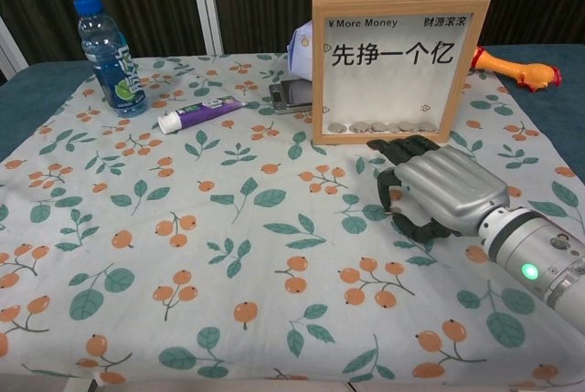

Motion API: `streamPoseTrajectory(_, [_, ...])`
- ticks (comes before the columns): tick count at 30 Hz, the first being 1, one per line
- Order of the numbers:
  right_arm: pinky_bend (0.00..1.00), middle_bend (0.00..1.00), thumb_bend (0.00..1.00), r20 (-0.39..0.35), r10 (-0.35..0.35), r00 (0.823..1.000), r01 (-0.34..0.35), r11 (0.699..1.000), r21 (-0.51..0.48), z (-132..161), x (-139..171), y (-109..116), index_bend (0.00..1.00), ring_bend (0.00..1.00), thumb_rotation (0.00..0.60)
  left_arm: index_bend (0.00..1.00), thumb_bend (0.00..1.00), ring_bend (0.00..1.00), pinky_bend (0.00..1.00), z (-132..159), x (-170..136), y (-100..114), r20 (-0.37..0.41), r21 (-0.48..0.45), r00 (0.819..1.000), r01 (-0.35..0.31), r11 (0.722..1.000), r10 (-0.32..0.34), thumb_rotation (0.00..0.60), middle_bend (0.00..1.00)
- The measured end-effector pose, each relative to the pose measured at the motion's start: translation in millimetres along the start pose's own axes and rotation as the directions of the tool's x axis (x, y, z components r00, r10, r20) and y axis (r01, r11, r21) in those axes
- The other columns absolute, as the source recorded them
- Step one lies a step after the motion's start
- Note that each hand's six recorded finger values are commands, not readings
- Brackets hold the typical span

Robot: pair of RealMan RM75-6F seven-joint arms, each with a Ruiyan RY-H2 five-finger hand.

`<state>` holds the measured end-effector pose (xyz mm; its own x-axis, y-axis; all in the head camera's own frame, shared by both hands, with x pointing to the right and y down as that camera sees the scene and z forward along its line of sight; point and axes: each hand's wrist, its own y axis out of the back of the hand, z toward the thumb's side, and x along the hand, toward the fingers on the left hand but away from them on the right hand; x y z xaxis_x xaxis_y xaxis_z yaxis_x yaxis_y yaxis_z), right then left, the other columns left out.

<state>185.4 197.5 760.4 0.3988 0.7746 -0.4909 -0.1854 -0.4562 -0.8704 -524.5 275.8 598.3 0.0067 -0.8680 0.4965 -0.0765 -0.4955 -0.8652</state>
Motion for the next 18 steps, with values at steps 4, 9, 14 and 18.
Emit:
streamPoseTrajectory(4, [0.00, 0.01, 0.24, 0.000, -0.004, 1.000, 0.004, 1.000, -0.001, 0.1, -0.9, 0.8, 0.63, 0.00, 0.600, 0.00, 0.38, 0.00, 0.00, 0.5, -0.1, -1.0, 0.001, -0.001, 1.000, 0.003, 1.000, -0.003, 0.600, 0.00])
streamPoseTrajectory(9, [0.00, 0.01, 0.24, 0.000, -0.011, 1.000, 0.011, 1.000, 0.001, -0.2, -1.1, 1.6, 0.64, 0.00, 0.600, 0.00, 0.38, 0.00, 0.00, 0.6, -0.8, -2.1, 0.001, -0.002, 1.000, 0.006, 1.000, -0.006, 0.600, 0.00])
streamPoseTrajectory(14, [0.00, 0.01, 0.24, -0.005, -0.019, 1.000, 0.019, 1.000, 0.003, 0.0, -1.0, 2.3, 0.59, 0.00, 0.600, 0.00, 0.38, 0.00, 0.00, 2.3, -0.1, -3.1, 0.007, -0.001, 1.000, 0.008, 1.000, -0.008, 0.600, 0.00])
streamPoseTrajectory(18, [0.00, 0.03, 0.24, -0.013, -0.036, 0.999, 0.036, 0.999, -0.006, 1.1, -1.4, 4.9, 0.57, 0.00, 0.600, 0.00, 0.38, 0.00, 0.00, 3.1, 0.8, -3.0, 0.010, -0.004, 1.000, 0.007, 1.000, -0.007, 0.600, 0.00])
